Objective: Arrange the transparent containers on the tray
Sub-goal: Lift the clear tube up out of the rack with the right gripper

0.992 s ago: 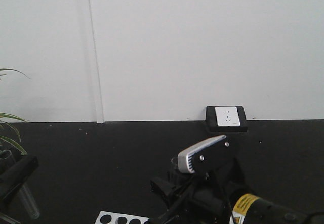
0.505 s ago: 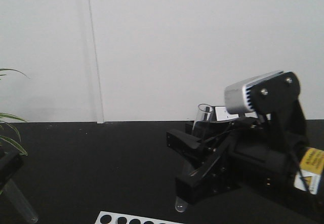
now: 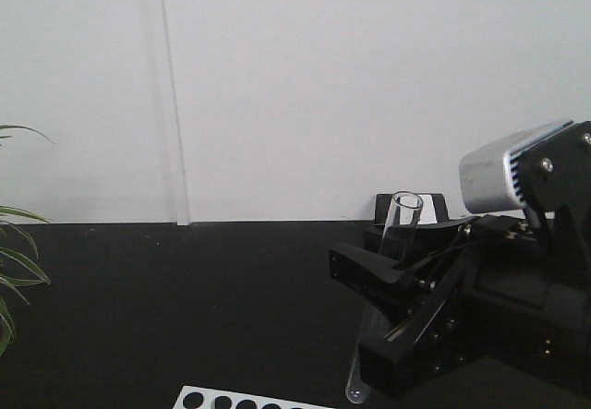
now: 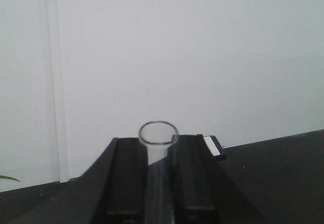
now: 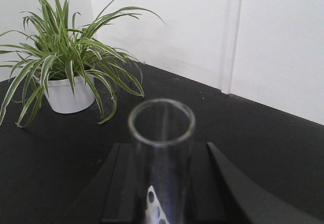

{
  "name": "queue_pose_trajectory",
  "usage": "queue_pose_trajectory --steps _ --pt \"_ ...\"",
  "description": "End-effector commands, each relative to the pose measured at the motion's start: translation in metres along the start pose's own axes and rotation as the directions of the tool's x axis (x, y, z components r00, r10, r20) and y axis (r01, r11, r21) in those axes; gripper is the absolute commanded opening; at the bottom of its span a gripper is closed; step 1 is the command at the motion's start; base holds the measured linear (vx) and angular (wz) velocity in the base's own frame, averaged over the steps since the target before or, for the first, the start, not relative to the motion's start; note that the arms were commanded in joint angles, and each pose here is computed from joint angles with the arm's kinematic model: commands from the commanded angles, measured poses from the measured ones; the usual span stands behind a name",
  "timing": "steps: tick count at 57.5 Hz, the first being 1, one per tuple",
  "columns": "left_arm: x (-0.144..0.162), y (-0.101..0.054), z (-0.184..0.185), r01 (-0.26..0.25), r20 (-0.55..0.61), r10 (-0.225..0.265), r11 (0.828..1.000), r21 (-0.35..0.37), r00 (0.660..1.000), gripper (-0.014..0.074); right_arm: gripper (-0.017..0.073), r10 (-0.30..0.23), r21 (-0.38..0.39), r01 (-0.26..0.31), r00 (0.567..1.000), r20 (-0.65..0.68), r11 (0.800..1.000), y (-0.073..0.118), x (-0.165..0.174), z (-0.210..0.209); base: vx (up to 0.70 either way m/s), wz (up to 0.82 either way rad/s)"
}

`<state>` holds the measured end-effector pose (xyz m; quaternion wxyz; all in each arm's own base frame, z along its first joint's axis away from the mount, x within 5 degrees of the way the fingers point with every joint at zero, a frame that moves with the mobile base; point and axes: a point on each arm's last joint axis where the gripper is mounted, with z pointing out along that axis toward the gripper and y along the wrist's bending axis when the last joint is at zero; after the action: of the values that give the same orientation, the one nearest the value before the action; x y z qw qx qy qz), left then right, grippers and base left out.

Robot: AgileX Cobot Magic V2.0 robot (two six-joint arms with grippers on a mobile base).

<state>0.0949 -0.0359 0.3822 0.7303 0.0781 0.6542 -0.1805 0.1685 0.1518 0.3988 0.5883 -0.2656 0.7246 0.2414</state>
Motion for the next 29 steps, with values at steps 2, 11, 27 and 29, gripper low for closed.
queue_pose_trajectory --steps 2,11,27,29 --pt "-0.0130 -0.0020 0.0050 0.005 0.052 -0.005 1.000 0.011 0.999 0.0104 0.0109 -0.020 0.003 0.020 0.989 0.146 1.000 0.0006 -0.0229 -0.0097 0.00 0.00" --pt "-0.0111 -0.0018 0.0057 -0.019 0.032 0.019 1.000 0.007 0.999 0.0104 0.0109 -0.018 0.002 0.018 0.990 0.143 1.000 0.0006 -0.0226 -0.0097 0.00 0.00" --pt "-0.0110 -0.0018 0.0057 -0.035 0.031 0.034 0.999 0.006 0.999 0.0104 0.0109 -0.018 0.002 0.018 0.990 0.137 1.000 0.0006 -0.0221 -0.0096 0.00 0.00" --pt "-0.0110 -0.0018 0.0057 -0.035 0.031 0.034 0.999 0.006 0.999 0.0104 0.0109 -0.018 0.002 0.018 0.990 0.137 1.000 0.0006 -0.0221 -0.0096 0.00 0.00"
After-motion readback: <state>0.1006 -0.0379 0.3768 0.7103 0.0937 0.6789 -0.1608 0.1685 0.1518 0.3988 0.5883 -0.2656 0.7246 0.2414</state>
